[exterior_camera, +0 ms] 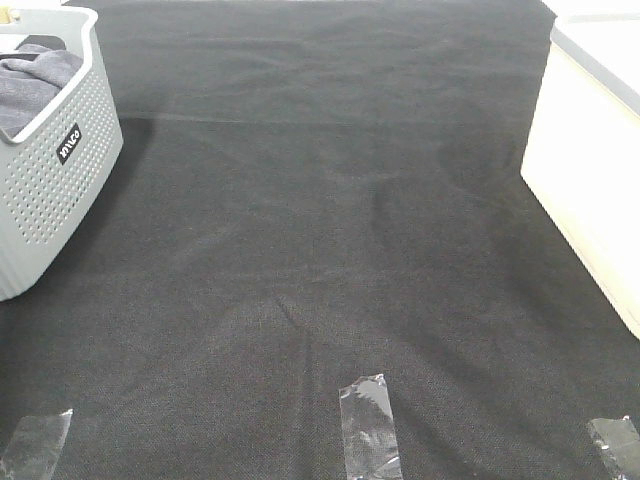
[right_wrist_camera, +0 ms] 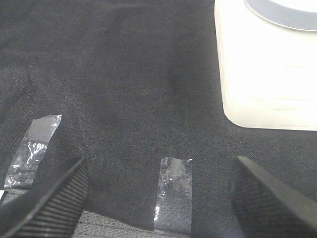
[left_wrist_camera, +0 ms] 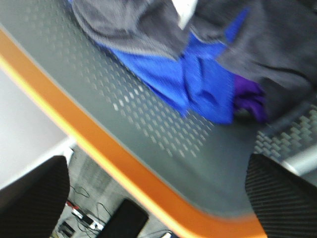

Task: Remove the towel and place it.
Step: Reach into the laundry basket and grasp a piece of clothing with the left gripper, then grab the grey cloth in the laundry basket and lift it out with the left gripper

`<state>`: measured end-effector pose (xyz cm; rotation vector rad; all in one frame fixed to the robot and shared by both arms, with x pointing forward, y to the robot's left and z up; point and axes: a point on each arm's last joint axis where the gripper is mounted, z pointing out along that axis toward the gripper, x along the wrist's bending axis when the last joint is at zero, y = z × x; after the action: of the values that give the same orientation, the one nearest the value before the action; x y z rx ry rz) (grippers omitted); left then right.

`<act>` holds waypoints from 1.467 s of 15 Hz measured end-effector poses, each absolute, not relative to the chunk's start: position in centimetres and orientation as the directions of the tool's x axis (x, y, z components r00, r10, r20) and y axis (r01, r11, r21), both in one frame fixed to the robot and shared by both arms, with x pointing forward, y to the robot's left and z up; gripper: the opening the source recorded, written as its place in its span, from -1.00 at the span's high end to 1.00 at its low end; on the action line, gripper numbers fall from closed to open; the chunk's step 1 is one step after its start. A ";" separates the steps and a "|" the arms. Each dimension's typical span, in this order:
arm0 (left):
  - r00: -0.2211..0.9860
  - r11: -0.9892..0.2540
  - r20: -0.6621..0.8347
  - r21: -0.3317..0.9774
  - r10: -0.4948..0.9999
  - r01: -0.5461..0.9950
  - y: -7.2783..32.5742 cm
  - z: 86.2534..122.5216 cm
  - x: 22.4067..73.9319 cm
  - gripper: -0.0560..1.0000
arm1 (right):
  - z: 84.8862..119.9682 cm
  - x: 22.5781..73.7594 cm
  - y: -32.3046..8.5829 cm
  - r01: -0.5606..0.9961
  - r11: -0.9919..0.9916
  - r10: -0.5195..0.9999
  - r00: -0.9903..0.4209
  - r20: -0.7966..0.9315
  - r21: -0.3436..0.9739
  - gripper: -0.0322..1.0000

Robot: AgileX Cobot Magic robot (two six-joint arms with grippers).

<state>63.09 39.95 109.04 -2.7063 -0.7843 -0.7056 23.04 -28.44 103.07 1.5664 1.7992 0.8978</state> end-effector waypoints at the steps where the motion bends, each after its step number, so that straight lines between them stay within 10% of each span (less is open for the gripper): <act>1: 0.747 -0.833 0.505 -0.093 0.433 0.546 40.2 108.0 64.2 -0.81 | 103.1 23.0 -28.4 0.597 0.082 0.990 -0.138 0.002 0.798 -0.56; 17: 0.823 -0.881 0.356 0.005 0.443 0.472 38.3 99.0 70.6 -0.79 | 103.1 23.0 -28.4 0.597 0.082 0.990 -0.138 0.002 0.798 -0.56; 22: 0.834 -0.877 0.316 -0.010 0.452 0.480 38.3 98.7 70.2 -0.28 | 103.1 23.0 -28.4 0.597 0.082 0.990 -0.138 0.002 0.798 -0.56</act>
<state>70.24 38.32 98.66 -2.9229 -0.7440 -0.4696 23.04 -28.44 103.07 1.5664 1.7992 0.8978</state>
